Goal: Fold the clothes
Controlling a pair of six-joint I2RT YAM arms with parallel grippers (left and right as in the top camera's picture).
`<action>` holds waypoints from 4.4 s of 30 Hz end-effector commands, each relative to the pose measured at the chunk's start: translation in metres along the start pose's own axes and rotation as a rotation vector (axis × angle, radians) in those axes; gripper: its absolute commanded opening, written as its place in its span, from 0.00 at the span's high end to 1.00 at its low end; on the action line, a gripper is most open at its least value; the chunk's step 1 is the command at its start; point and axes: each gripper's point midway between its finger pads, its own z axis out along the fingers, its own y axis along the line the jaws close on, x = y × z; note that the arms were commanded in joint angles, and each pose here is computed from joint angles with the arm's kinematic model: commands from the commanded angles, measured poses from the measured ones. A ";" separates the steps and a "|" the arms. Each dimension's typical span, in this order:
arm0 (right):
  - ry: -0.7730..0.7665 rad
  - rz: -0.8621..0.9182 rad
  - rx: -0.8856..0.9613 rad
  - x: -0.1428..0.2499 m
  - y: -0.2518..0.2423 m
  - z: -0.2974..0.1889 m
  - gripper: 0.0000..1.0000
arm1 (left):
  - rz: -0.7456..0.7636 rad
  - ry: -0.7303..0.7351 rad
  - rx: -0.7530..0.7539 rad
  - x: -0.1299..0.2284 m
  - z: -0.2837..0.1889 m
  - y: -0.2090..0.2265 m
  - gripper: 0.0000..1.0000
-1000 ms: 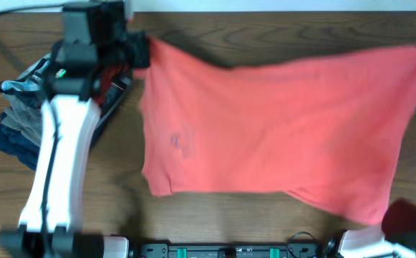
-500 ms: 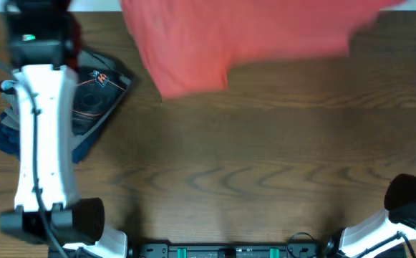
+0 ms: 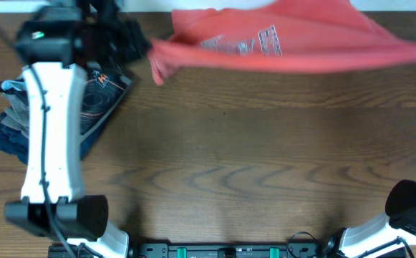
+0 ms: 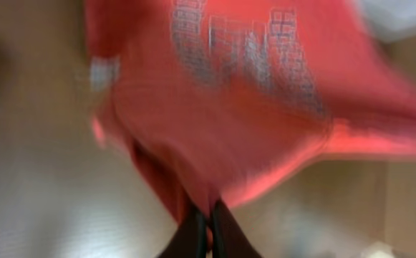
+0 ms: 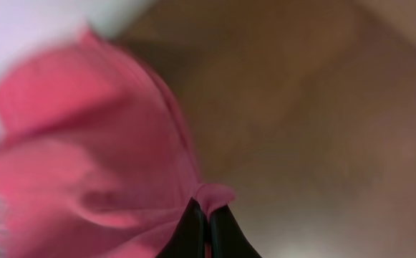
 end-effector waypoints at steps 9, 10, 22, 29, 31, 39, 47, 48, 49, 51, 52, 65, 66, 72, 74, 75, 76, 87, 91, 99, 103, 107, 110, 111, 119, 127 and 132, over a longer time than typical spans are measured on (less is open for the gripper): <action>0.444 -0.048 0.398 0.142 -0.094 0.086 0.99 | -0.040 0.661 -0.077 0.182 0.094 0.055 0.94; 0.472 -0.035 0.426 0.152 -0.102 0.088 0.99 | -0.051 0.701 -0.085 0.196 0.097 0.061 0.94; 0.651 0.184 0.586 0.207 -0.173 0.076 0.99 | -0.053 0.786 -0.191 0.256 0.086 0.099 0.94; 0.661 0.222 0.560 0.209 -0.172 0.075 0.99 | -0.047 0.555 -0.279 0.233 0.070 0.101 0.94; 0.653 0.229 0.505 0.207 -0.162 0.081 0.99 | -0.012 0.454 -0.268 0.215 0.074 0.098 0.94; 0.533 0.168 0.243 0.179 -0.113 0.118 0.99 | 0.076 0.129 -0.291 0.134 0.105 0.101 0.94; 0.352 0.179 0.061 0.136 -0.079 0.143 0.99 | 0.063 -0.009 -0.351 0.088 0.142 0.121 0.94; 0.330 0.175 0.052 0.131 -0.076 0.145 0.99 | 0.064 -0.014 -0.350 0.085 0.147 0.122 0.94; 0.308 0.170 0.045 0.126 -0.074 0.147 0.99 | 0.064 -0.022 -0.351 0.082 0.151 0.125 0.94; 0.270 0.160 0.032 0.118 -0.069 0.150 0.99 | 0.051 -0.043 -0.347 0.074 0.159 0.128 0.94; 0.255 0.154 0.025 0.114 -0.066 0.151 0.99 | 0.041 -0.059 -0.342 0.070 0.163 0.129 0.94; 0.192 0.140 0.028 0.100 -0.062 0.165 0.99 | 0.089 -0.226 -0.277 0.026 0.170 0.114 0.94; 0.192 0.140 0.028 0.100 -0.062 0.167 0.99 | 0.089 -0.227 -0.276 0.026 0.170 0.114 0.94; 0.206 0.134 0.035 0.104 -0.064 0.171 0.51 | 0.078 -0.195 -0.292 0.034 0.171 0.119 0.49; 0.221 0.130 0.045 0.108 -0.066 0.170 0.44 | 0.063 -0.143 -0.313 0.047 0.171 0.124 0.45; 0.230 0.130 0.051 0.110 -0.067 0.169 0.43 | 0.055 -0.118 -0.323 0.053 0.171 0.127 0.45; 0.240 0.129 0.058 0.112 -0.068 0.168 0.44 | 0.046 -0.091 -0.333 0.060 0.171 0.130 0.45; 0.467 0.118 0.304 0.193 -0.116 0.161 0.42 | -0.023 0.134 -0.419 0.120 0.165 0.152 0.45; 0.451 0.148 0.280 0.207 -0.116 0.176 0.44 | -0.026 0.145 -0.423 0.129 0.170 0.159 0.45; 0.279 0.186 0.013 0.148 -0.069 0.191 0.44 | -0.027 0.147 -0.424 0.132 0.172 0.161 0.45; 0.155 0.143 -0.036 0.113 -0.060 0.194 0.43 | -0.024 0.138 -0.421 0.129 0.172 0.160 0.45; 0.116 0.123 -0.024 0.105 -0.062 0.201 0.42 | -0.024 0.136 -0.420 0.129 0.173 0.160 0.45; 0.123 0.123 -0.021 0.108 -0.064 0.213 0.42 | -0.023 0.132 -0.418 0.128 0.173 0.160 0.45; 0.128 0.123 -0.020 0.110 -0.064 0.215 0.42 | -0.023 0.132 -0.418 0.128 0.173 0.160 0.45; 0.181 0.124 0.030 0.128 -0.074 0.239 0.43 | -0.023 0.132 -0.418 0.128 0.173 0.160 0.44; 0.163 0.123 0.025 0.124 -0.073 0.240 0.92 | -0.023 0.132 -0.418 0.128 0.173 0.160 0.44; 0.174 0.124 0.028 0.126 -0.074 0.239 0.99 | -0.023 0.133 -0.418 0.128 0.173 0.160 0.44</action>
